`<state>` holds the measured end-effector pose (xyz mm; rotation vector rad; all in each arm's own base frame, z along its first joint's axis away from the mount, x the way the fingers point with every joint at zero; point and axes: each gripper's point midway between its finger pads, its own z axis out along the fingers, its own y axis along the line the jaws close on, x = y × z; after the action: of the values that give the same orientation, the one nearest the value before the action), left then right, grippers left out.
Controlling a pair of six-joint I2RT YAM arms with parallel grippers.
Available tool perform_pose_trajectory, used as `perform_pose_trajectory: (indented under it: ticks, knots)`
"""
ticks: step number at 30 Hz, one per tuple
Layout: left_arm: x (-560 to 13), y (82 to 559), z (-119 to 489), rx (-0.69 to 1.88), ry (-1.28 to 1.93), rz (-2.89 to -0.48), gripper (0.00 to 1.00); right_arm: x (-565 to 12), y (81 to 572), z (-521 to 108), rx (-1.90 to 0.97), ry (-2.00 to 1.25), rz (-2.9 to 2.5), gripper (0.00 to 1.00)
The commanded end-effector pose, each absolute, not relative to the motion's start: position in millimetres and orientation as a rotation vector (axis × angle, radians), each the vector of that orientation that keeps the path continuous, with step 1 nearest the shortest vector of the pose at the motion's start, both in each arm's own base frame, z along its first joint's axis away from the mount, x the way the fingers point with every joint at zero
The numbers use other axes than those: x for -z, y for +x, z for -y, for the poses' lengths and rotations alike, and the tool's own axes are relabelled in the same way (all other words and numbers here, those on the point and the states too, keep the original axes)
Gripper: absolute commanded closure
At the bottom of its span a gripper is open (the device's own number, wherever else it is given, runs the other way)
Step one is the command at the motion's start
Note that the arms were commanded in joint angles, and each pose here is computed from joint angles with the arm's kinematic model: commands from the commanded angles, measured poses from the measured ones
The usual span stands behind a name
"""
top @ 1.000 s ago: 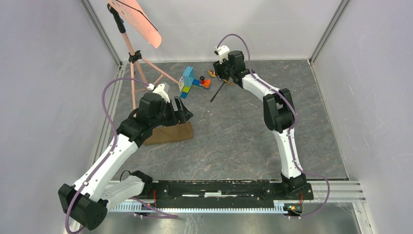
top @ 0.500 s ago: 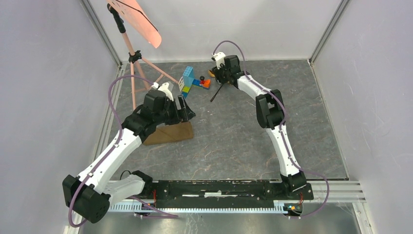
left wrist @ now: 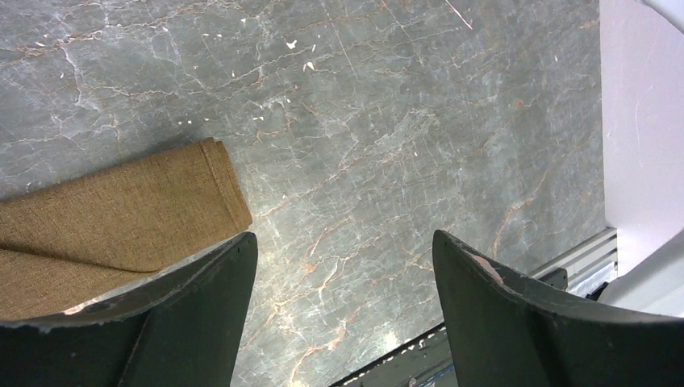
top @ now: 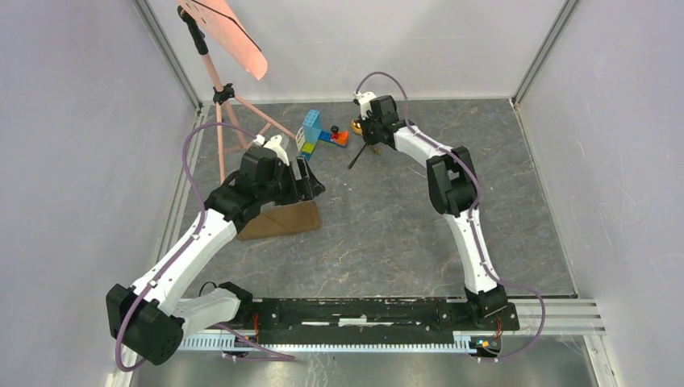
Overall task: Fold the napkin into a case and place the utensils inside
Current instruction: Pick up the spoon from the corner of the board, then pass from the right arm to the left
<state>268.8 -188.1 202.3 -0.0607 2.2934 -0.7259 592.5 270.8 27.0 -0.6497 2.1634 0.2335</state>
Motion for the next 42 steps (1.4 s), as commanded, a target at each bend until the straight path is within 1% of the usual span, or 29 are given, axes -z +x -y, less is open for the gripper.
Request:
perform_pose_trajectory:
  ticks: [1,2,6,8,11,14,17,21,24,25,26,30,32,36,37,38,39,40,41,42]
  knots:
    - [-222.0,274.1,196.0,0.777,-0.012,-2.228,0.14,-70.2,562.3,-269.3,-0.378,-0.403,-2.191,1.0]
    - [-220.9,273.9,197.1,0.787,-0.019,-2.233,0.13,-73.7,556.4,-272.9,-0.43,-0.357,-2.176,1.0]
    - [-213.2,271.1,209.7,0.882,-0.041,-2.261,0.12,-125.4,549.3,-284.5,-0.629,-0.172,-2.011,1.0]
    - [-210.5,270.5,221.0,0.963,-0.034,-2.261,0.12,-163.3,532.3,-285.9,-0.735,-0.083,-1.91,1.0]
    - [-210.6,274.2,243.4,1.123,-0.007,-2.221,0.12,-194.2,492.2,-287.9,-0.911,0.045,-1.817,1.0]
    - [-207.7,280.4,265.6,1.247,0.044,-2.202,0.14,-198.6,441.9,-299.4,-1.085,0.119,-1.808,1.0]
    - [-199.7,287.0,278.5,1.249,0.09,-2.208,0.17,-210.6,392.5,-308.4,-1.174,0.11,-1.749,1.0]
    - [-190.3,285.6,290.6,1.236,0.134,-2.225,0.19,-213.7,352.9,-315.3,-1.23,0.097,-1.723,1.0]
    - [-180.6,280.2,298.2,1.211,0.148,-2.251,0.23,-220.9,335.4,-316.3,-1.261,0.102,-1.694,1.0]
    - [-177.3,277.2,300.8,1.21,0.152,-2.261,0.25,-222.2,331.7,-316.4,-1.263,0.107,-1.689,1.0]
    - [-173.5,275.0,302.6,1.201,0.15,-2.273,0.3,-224.0,327.0,-317.0,-1.264,0.107,-1.684,1.0]
    - [-161.2,261.2,310.2,1.167,0.168,-2.319,0.45,-222.6,315.7,-313.6,-1.246,0.152,-1.687,1.0]
    - [-155.1,258.2,309.0,1.137,0.161,-2.344,0.57,-222.0,310.9,-311.3,-1.253,0.183,-1.687,1.0]
    - [-158.7,255.7,303.5,1.117,0.159,-2.33,0.91,-215.7,300.5,-307.6,-1.248,0.201,-1.717,1.0]
    - [-162.6,254.4,301.7,1.113,0.176,-2.317,0.96,-212.1,298.0,-304.8,-1.234,0.187,-1.726,0.99]
    - [-164.9,251.6,299.6,1.106,0.212,-2.312,0.98,-210.2,296.1,-300.1,-1.202,0.134,-1.725,0.87]
    - [-168.4,246.7,297.7,1.108,0.26,-2.31,0.98,-210.8,294.5,-296.8,-1.168,0.039,-1.713,0.67]
    - [-169.5,239.5,296.4,1.125,0.313,-2.323,0.98,-212.9,292.0,-292.9,-1.118,-0.124,-1.682,0.45]
    - [-168.7,230.6,292.9,1.136,0.37,-2.351,0.98,-212.9,289.5,-289.5,-1.074,-0.28,-1.657,0.34]
    - [-169.8,221.1,291.1,1.166,0.429,-2.368,0.98,-214.8,287.5,-286.6,-1.013,-0.475,-1.618,0.26]
